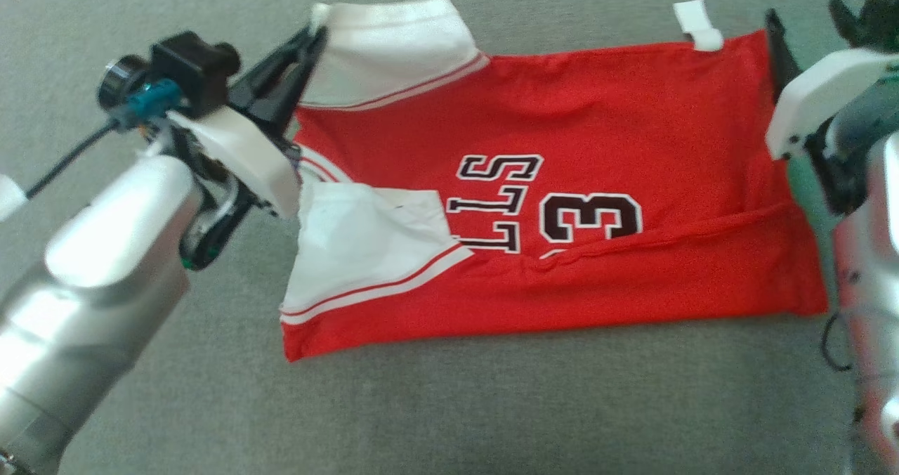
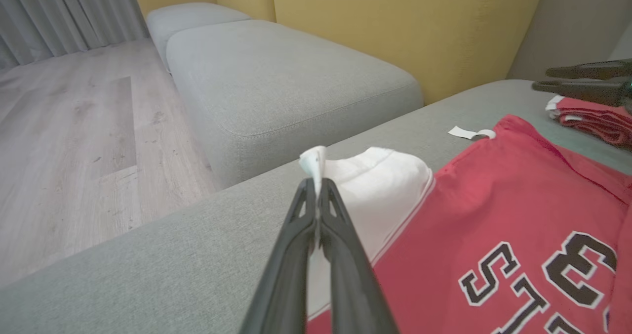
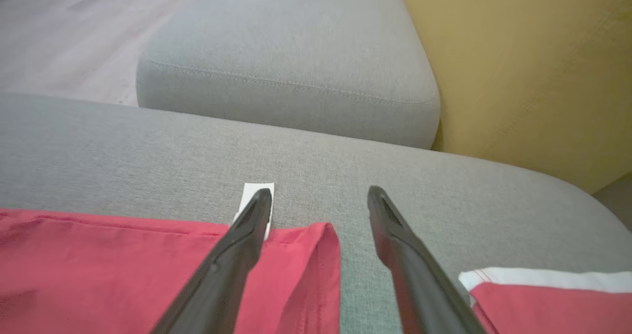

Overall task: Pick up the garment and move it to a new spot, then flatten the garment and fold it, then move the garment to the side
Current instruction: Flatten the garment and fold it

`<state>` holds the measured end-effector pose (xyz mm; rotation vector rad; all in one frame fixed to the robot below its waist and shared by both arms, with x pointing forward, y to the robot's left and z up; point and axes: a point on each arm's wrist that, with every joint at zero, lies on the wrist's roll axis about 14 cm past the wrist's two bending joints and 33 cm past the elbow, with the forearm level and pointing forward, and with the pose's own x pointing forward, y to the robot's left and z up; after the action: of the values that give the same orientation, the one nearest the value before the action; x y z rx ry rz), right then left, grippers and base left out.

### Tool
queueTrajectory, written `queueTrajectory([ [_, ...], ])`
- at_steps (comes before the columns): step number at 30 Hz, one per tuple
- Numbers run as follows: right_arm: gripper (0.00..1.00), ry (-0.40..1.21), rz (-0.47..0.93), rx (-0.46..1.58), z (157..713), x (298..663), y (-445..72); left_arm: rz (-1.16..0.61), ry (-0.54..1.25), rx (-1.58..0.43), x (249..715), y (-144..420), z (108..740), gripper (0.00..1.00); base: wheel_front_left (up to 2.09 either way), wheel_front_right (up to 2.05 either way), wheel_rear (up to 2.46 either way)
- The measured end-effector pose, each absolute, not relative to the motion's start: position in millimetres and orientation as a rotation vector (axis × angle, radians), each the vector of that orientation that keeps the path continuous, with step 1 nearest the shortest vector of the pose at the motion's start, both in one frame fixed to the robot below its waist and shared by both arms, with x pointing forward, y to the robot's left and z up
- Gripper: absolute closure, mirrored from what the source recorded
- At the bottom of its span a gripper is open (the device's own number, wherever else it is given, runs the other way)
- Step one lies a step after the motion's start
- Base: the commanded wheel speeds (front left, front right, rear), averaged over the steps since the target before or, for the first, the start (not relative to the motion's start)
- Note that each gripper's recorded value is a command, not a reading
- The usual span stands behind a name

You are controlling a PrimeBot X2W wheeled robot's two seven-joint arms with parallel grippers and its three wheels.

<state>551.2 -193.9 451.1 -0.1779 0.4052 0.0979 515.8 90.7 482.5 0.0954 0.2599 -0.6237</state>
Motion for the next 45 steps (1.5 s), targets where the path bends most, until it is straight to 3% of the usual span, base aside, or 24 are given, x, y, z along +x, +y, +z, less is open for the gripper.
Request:
queueTrajectory([
  [11,0.00,0.695,0.093,-0.294,376.5,564.4,-214.9,-0.662,0.296,0.088,499.7,82.7,468.6,1.00,0.00,0.00,0.00],
  [22,0.00,0.716,0.111,-0.322,363.4,581.5,-213.4,-0.653,0.322,0.089,506.7,85.6,457.8,1.00,0.00,0.00,0.00],
  [23,0.69,0.722,0.114,-0.329,362.1,582.8,-213.1,-0.652,0.322,0.090,508.0,85.9,457.4,1.00,0.00,0.00,0.00],
  [24,1.00,0.726,0.118,-0.337,361.6,584.2,-212.5,-0.650,0.322,0.090,509.1,86.2,457.1,1.00,0.00,0.00,0.00],
  [33,1.00,0.620,0.105,-0.250,377.2,586.0,-214.8,-0.584,0.323,0.135,529.7,106.0,457.5,1.00,0.00,0.00,0.00],
  [45,1.00,0.266,0.087,-0.046,466.2,634.1,-204.3,-0.484,0.124,0.279,622.9,121.3,519.8,1.00,0.00,0.00,0.00],
])
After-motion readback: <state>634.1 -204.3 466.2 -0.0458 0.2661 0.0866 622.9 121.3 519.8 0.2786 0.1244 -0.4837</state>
